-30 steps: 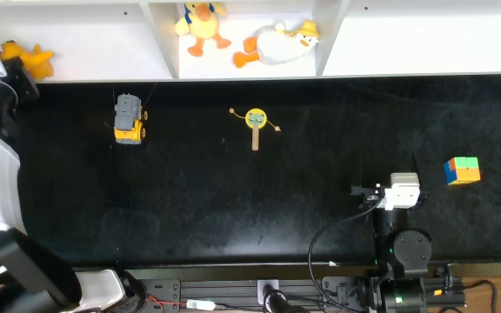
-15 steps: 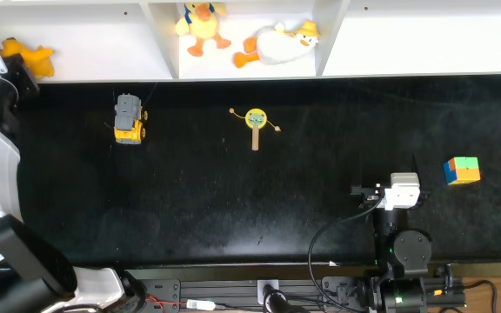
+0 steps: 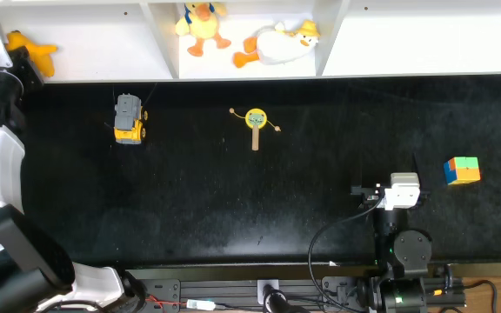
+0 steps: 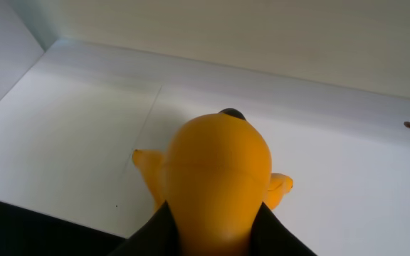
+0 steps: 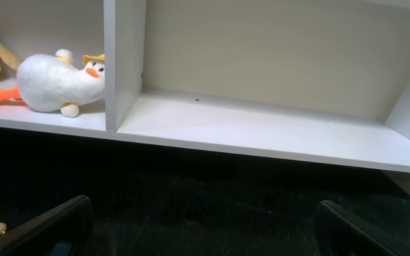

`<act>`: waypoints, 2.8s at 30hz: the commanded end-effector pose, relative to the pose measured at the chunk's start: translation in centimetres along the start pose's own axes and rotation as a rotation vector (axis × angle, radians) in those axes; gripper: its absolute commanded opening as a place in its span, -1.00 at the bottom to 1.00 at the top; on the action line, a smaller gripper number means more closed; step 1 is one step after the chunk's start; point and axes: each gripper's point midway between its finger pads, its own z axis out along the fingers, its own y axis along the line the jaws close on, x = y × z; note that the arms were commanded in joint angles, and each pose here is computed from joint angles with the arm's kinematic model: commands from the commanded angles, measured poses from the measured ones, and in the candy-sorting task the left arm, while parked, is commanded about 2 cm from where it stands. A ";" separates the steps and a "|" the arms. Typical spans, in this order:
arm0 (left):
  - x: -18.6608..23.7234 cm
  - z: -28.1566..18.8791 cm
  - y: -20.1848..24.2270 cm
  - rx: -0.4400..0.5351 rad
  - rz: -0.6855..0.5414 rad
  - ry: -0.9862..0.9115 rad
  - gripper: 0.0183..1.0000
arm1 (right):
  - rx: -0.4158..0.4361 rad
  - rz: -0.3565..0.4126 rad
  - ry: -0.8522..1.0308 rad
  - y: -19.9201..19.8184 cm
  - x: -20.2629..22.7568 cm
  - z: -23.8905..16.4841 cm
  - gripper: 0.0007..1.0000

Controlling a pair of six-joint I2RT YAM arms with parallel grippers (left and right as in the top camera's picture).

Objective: Store Toys

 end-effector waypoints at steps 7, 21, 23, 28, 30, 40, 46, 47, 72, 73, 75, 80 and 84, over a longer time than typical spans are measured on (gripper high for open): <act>0.7 0.7 -0.3 0.009 -0.011 0.022 1.00 | -0.011 -0.003 0.000 0.3 0.3 0.0 0.99; -1.6 -5.0 -0.9 -0.020 0.007 0.020 1.00 | -0.011 -0.003 0.000 0.3 0.3 0.0 0.99; -1.5 -6.2 -1.1 -0.023 0.030 0.028 1.00 | -0.011 -0.004 0.000 0.3 0.3 0.0 0.99; 1.4 -9.6 -1.5 -0.053 0.046 0.044 1.00 | -0.011 -0.003 0.000 0.3 0.3 0.0 0.99; 3.7 -11.1 -2.1 -0.050 0.034 0.058 1.00 | -0.011 -0.004 0.000 0.3 0.3 0.0 0.99; 15.3 -13.2 -11.9 0.171 0.109 0.244 1.00 | -0.011 -0.003 0.000 0.3 0.3 0.0 0.99; 16.3 -11.3 -13.3 0.126 0.192 0.262 1.00 | -0.011 -0.004 0.000 0.3 0.3 0.0 0.99; 16.3 -10.8 -13.3 0.126 0.192 0.260 1.00 | -0.011 -0.003 0.000 0.3 0.3 0.0 0.99; 18.8 -4.6 -13.9 0.121 0.176 0.325 -0.04 | -0.011 -0.003 0.000 0.3 0.3 0.0 0.99; 18.8 -4.8 -13.8 0.121 0.176 0.319 -0.08 | -0.011 -0.003 0.000 0.3 0.3 0.0 0.99; 19.0 -5.6 -13.7 0.121 0.175 0.305 -0.12 | -0.011 -0.003 0.000 0.3 0.3 0.0 0.99; 20.5 -8.7 -13.1 0.119 0.146 0.269 -0.11 | -0.011 -0.003 0.000 0.3 0.3 0.0 0.99; 20.8 -11.8 -12.8 0.117 0.099 0.269 -0.11 | -0.011 -0.003 0.000 0.3 0.3 0.0 0.99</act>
